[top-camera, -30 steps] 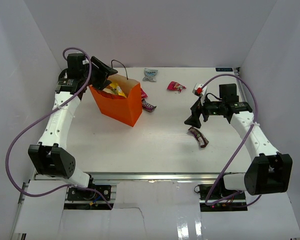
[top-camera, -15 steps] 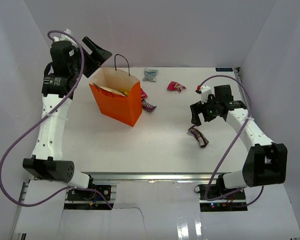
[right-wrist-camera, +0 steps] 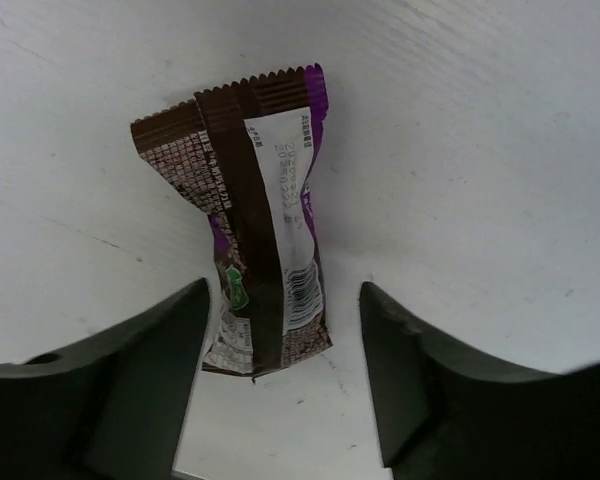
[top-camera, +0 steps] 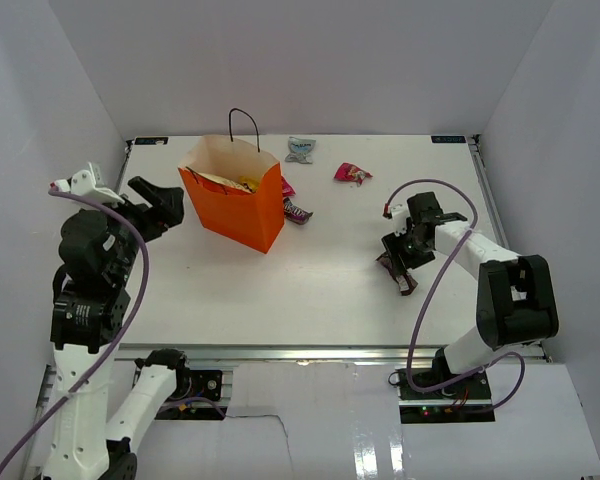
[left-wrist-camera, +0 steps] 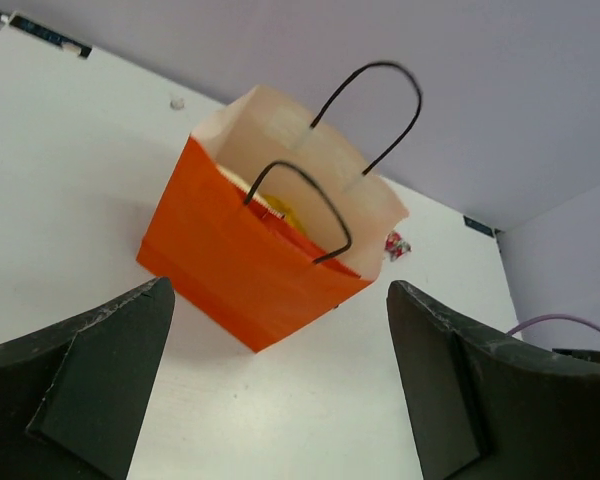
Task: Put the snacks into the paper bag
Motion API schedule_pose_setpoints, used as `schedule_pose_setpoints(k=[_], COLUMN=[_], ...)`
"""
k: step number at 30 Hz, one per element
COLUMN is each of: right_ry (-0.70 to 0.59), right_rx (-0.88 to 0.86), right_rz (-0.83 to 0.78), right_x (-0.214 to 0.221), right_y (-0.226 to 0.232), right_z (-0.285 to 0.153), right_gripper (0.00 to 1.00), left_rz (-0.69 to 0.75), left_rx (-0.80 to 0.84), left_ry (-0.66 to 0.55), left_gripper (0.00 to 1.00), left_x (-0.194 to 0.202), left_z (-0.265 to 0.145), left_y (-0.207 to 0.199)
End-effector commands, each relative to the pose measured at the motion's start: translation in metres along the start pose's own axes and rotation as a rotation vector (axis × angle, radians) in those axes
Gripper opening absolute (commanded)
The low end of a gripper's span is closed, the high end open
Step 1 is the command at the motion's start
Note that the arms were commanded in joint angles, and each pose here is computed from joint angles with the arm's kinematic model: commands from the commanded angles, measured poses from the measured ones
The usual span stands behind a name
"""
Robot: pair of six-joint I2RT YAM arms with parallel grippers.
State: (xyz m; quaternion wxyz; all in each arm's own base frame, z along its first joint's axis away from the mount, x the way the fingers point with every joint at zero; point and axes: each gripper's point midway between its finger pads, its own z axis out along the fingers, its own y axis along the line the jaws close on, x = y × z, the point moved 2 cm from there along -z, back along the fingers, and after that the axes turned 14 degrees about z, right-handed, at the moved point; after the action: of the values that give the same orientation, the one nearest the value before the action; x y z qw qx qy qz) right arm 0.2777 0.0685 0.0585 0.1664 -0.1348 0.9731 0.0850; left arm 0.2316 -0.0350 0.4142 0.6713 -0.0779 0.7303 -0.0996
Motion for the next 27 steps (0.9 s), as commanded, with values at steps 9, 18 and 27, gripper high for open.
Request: schedule_pose_setpoints(k=[9,18,27], right_ry=[-0.028,-0.515,-0.887], right_rx=[-0.02,-0.133,-0.401], right_rz=[0.008,-0.297,-0.664], right_x=[-0.013,-0.133,-0.238], right_y=[0.006,0.043,0.215], right_z=[0.017,-0.09,-0.228], right_gripper=[0.37,0.19,0.18], left_rz=[-0.116,-0.164,-0.261], left_rx=[-0.026,0.016,0.041], left_ry=[0.195,0.317,0.383], left_gripper=[0.98,0.98,0.98], left_x=[0.095,0.149,0.189], left_z=[-0.011,-0.017,-0.025], left_y=[0.015,0.015,0.013])
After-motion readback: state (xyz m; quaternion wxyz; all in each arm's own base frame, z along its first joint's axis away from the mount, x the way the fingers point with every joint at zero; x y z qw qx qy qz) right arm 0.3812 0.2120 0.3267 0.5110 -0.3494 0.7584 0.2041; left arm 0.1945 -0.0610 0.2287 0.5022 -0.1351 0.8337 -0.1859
